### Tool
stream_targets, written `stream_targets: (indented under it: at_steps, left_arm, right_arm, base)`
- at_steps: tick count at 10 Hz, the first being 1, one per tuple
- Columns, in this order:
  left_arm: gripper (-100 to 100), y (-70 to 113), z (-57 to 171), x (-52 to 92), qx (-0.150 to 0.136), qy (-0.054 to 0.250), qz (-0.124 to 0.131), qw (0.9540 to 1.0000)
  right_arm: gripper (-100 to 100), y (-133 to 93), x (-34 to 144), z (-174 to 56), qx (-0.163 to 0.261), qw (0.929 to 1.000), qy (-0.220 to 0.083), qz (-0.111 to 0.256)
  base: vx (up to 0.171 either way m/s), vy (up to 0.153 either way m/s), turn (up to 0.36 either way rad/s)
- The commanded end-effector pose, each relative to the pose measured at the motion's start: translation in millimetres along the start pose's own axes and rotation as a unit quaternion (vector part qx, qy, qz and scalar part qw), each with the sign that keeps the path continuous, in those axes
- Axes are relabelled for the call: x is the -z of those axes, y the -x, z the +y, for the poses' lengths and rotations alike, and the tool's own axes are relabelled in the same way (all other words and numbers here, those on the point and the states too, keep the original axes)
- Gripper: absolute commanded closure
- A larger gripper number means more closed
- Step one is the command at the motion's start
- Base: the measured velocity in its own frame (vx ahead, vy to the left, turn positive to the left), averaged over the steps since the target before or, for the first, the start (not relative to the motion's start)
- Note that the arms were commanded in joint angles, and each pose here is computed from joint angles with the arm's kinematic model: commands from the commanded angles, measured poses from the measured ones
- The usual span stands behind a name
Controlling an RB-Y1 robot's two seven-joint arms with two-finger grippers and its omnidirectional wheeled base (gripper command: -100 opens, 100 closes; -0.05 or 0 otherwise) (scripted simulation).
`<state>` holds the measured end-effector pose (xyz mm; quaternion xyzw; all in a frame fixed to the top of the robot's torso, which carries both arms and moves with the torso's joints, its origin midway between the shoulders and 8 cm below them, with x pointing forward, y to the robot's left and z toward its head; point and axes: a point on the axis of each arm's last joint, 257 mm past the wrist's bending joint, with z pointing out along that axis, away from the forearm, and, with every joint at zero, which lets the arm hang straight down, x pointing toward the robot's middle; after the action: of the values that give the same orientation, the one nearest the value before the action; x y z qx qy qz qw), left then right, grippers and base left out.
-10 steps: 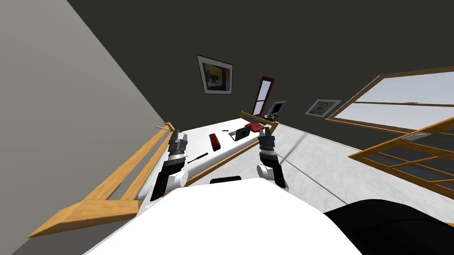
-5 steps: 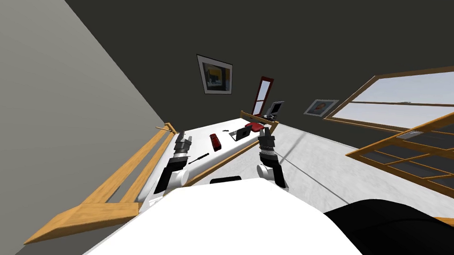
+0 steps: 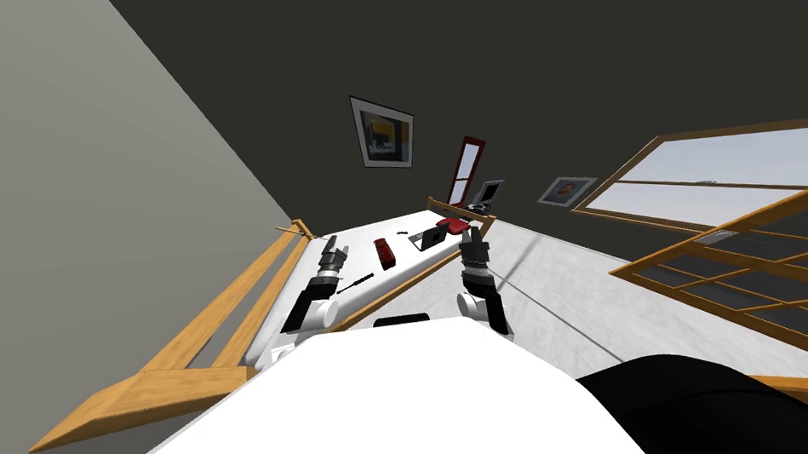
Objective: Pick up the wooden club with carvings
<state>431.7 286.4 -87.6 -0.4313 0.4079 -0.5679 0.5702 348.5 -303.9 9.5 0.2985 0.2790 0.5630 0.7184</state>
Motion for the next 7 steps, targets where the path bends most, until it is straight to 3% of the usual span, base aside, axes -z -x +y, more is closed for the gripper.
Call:
stream_targets:
  at_steps: [1, 4, 5, 6, 7]
  left_arm:
    - [-100, -2.6, 20, -1.6, 0.021, 0.031, 0.004, 0.9993]
    - [-100, -9.4, 52, -4.2, 0.059, 0.079, 0.011, 0.995]
    - [-100, -9.3, 56, -3.6, 0.059, 0.087, 0.011, 0.9944]
    - [-100, -13.3, 71, -4.1, 0.078, 0.109, 0.014, 0.9908]
    - [-100, -13.3, 75, -3.2, 0.078, 0.117, 0.013, 0.99]
  right_arm:
    - [0, 0, 0.0, 0, 0.0, 1.0, 0.0, 0.0]
    - [0, 0, 0.0, 0, 0.0, 1.0, 0.0, 0.0]
    - [0, 0, 0.0, 0, 0.0, 1.0, 0.0, 0.0]
    - [0, 0, 0.0, 0, 0.0, 1.0, 0.0, 0.0]
    - [0, 0, 0.0, 0, 0.0, 1.0, 0.0, 0.0]
  base:
    - [0.003, 0.035, -0.037]
    - [0.011, 0.059, -0.033]
    - [0.008, 0.044, -0.021]
    - [0.009, 0.048, -0.025]
    - [0.003, 0.036, -0.027]
